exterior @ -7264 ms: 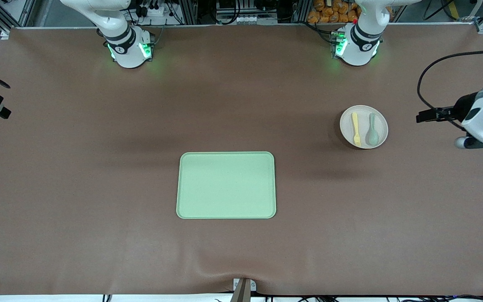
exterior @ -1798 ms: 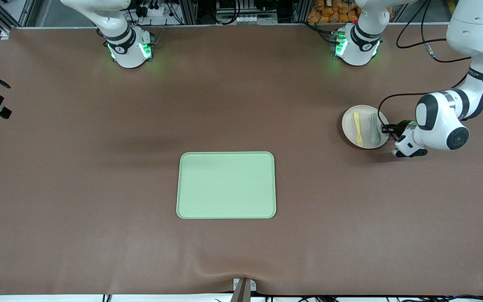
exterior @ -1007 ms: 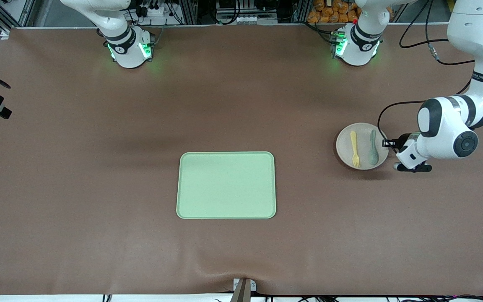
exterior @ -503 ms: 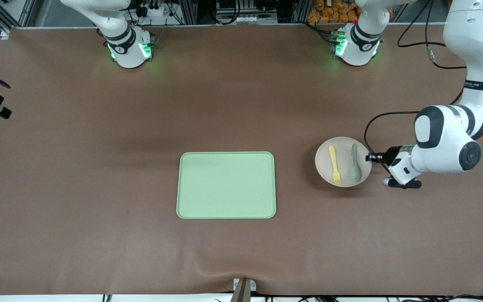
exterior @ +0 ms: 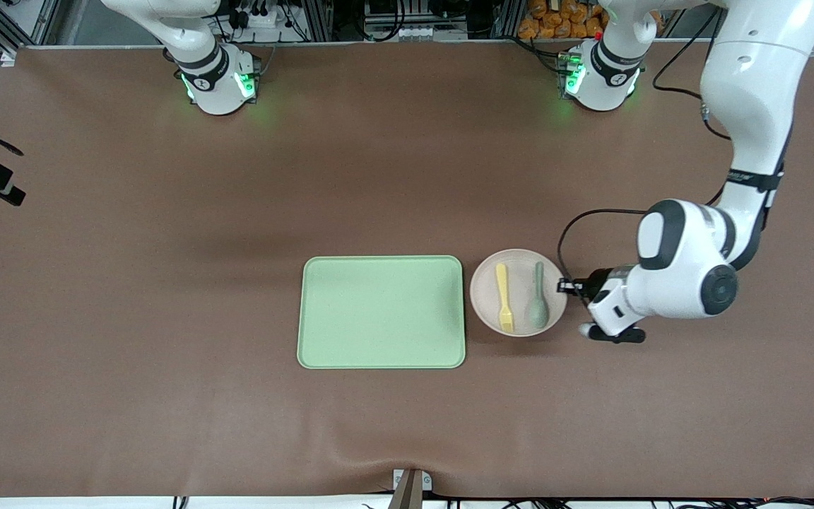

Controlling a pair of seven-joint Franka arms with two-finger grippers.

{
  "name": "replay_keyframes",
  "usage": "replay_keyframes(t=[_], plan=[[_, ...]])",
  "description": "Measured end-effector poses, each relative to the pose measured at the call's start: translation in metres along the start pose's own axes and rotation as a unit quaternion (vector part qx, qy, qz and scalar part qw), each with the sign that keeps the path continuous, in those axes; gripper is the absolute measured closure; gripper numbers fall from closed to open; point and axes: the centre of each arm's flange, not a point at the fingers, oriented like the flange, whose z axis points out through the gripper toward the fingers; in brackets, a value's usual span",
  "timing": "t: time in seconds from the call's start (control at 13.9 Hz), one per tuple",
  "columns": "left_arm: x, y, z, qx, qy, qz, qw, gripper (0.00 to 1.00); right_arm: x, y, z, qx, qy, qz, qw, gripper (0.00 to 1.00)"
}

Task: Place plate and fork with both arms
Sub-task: 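Carry the plate with the left gripper over the green tray, then lower the plate onto the tray while the right gripper approaches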

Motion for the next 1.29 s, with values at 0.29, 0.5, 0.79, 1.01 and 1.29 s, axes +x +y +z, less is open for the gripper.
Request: replay_keyframes(t=[0.29, 0.5, 0.79, 1.01, 1.29], plan=[[0.021, 0.058, 0.03, -0.025, -0.002, -0.016, 1.0, 0.95, 0.004, 0.001, 0.009, 0.0, -0.008, 0.002, 1.0, 0.0], [0.031, 0.084, 0.041, -0.047, 0.011, -0.01, 0.999, 0.95, 0.013, 0.002, 0.027, -0.001, -0.021, 0.004, 1.0, 0.0], [0.034, 0.122, 0.07, -0.053, 0.037, 0.013, 0.998, 0.95, 0.027, 0.009, 0.064, -0.002, -0.052, 0.01, 0.999, 0.0], [0.029, 0.145, 0.084, -0.053, 0.04, 0.027, 0.997, 0.95, 0.038, 0.023, 0.099, -0.003, -0.08, 0.021, 0.997, 0.0], [0.02, 0.176, 0.107, -0.055, 0.049, 0.017, 0.997, 0.95, 0.048, 0.037, 0.139, -0.004, -0.11, 0.032, 0.993, 0.0]])
